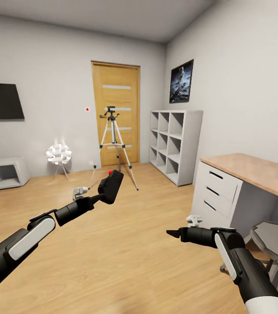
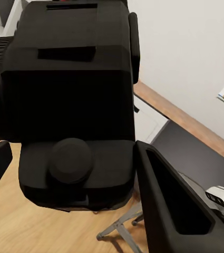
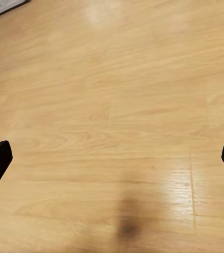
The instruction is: Attach the digital camera to the camera tripod in the bedroom.
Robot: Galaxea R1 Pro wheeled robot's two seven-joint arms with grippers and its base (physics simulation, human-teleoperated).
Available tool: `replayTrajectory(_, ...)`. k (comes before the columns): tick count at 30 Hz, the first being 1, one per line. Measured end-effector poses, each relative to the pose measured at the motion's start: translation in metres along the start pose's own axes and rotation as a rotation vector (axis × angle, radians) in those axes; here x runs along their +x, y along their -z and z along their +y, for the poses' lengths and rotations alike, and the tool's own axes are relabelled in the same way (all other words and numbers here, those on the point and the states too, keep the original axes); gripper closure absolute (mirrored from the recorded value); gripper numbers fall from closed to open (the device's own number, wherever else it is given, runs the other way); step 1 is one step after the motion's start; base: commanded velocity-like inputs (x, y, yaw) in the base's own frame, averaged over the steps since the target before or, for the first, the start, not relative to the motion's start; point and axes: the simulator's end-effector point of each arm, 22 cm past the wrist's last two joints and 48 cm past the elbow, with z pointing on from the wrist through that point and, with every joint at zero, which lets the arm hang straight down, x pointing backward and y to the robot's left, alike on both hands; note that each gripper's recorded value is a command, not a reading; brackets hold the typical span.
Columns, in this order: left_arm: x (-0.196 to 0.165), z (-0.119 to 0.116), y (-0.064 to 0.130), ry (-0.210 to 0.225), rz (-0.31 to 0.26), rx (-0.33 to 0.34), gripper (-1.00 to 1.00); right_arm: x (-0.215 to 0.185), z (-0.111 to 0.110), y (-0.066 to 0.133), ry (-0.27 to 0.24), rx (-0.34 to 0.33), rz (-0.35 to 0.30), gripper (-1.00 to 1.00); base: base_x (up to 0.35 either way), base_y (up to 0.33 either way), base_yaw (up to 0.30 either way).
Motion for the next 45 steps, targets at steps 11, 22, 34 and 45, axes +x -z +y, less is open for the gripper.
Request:
replayTrajectory(11,-0.019,-0.003,-0.003,0.006,0.003,-0.014,1.00,-0.020,0.007,0.009,0.000,0.001,0.000,-1.00,0.000,0.000,0.000)
replayTrajectory(22,-0.040,-0.012,-0.007,0.006,0.003,-0.015,1.00,-0.040,0.015,0.018,0.000,0.000,0.001,-1.00,0.000,0.000,0.000)
replayTrajectory(34,-0.063,-0.022,-0.011,0.007,0.002,-0.015,1.00,-0.061,0.023,0.028,-0.001,0.001,0.000,-1.00,0.000,0.000,0.000)
replayTrajectory(45,-0.082,-0.032,-0.014,0.008,0.001,-0.014,1.00,-0.079,0.031,0.037,-0.001,0.000,0.001,-1.00,0.000,0.000,0.000)
